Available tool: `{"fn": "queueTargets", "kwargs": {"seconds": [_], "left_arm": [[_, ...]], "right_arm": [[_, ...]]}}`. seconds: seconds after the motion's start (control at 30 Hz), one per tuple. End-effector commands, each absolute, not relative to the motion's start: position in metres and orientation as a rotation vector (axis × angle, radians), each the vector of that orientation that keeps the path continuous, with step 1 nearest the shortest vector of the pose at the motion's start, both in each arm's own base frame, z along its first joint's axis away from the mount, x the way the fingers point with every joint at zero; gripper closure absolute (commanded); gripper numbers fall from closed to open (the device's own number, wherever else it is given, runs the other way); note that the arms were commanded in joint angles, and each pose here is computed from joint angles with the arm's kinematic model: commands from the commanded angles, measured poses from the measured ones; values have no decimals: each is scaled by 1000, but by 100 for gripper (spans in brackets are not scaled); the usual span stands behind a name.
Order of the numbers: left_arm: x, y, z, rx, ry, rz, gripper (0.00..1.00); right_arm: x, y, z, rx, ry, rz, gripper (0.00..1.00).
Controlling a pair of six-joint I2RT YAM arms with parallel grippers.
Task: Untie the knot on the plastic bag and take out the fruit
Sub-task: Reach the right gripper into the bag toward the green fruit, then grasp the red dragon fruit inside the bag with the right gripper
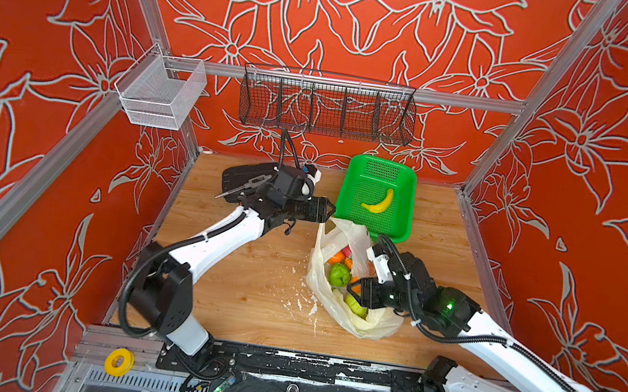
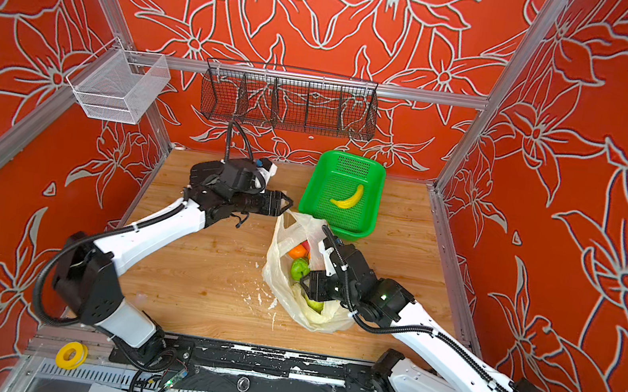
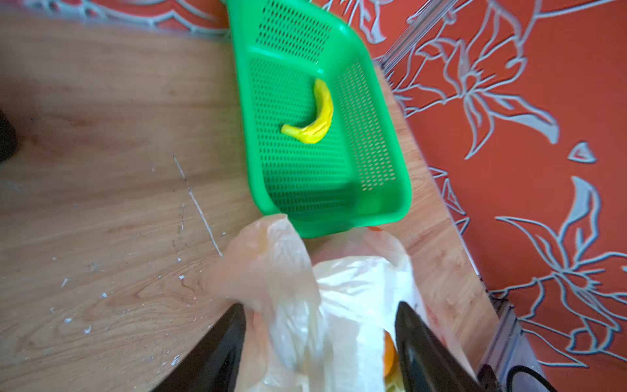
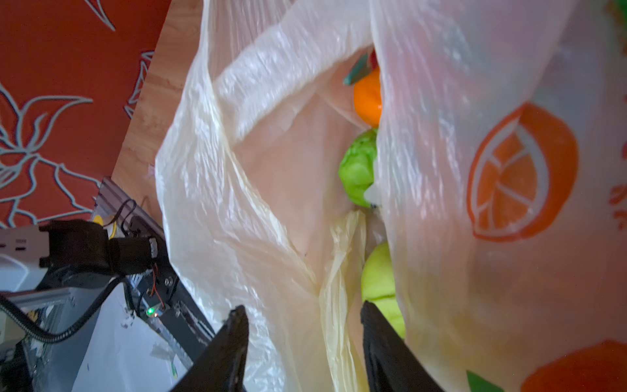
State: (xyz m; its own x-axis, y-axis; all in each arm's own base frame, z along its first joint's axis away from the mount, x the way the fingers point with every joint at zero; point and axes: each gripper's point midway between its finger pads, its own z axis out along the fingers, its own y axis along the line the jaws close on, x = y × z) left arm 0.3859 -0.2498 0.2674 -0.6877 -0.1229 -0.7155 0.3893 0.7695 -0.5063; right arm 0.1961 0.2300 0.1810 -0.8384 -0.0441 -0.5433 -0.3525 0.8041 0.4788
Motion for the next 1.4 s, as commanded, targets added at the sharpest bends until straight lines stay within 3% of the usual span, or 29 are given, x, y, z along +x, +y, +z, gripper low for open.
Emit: {"fn": "queueTargets", "kwargs": {"seconds": [0.0, 0.1, 0.23, 0.53, 0.67, 0.77, 0.83, 0.87, 1.0, 1.37], "left_arm": [[361, -243, 281, 182, 2164, -810, 22], [339, -234, 275, 144, 2192, -761, 18], [307, -231, 250, 135, 2260, -700, 18], [260, -269, 184, 312, 2417, -761, 17], [258, -275, 172, 327, 2439, -764, 17], [260, -273, 173, 318, 2430, -742, 19], [264, -266, 172, 280, 2423, -697, 27], [266, -262, 172, 259, 2419, -677, 32], [269, -257, 174, 221, 2417, -643, 44], [279, -256, 173, 159, 2429, -609, 62]], "right_arm": [[222, 241, 184, -228, 2431, 746, 46], [231, 255, 169, -262, 2464, 712, 47], [251, 228, 143, -221, 2530, 375, 48], [284, 167, 154, -152, 2387, -48, 39], [302, 155, 156, -79, 2388, 4, 33], [303, 185, 170, -239, 2351, 201, 31], [295, 210, 176, -415, 2307, 345, 28], [292, 214, 176, -465, 2300, 365, 20], [295, 208, 175, -571, 2320, 278, 3], [326, 215, 153, -715, 2421, 193, 3]]}}
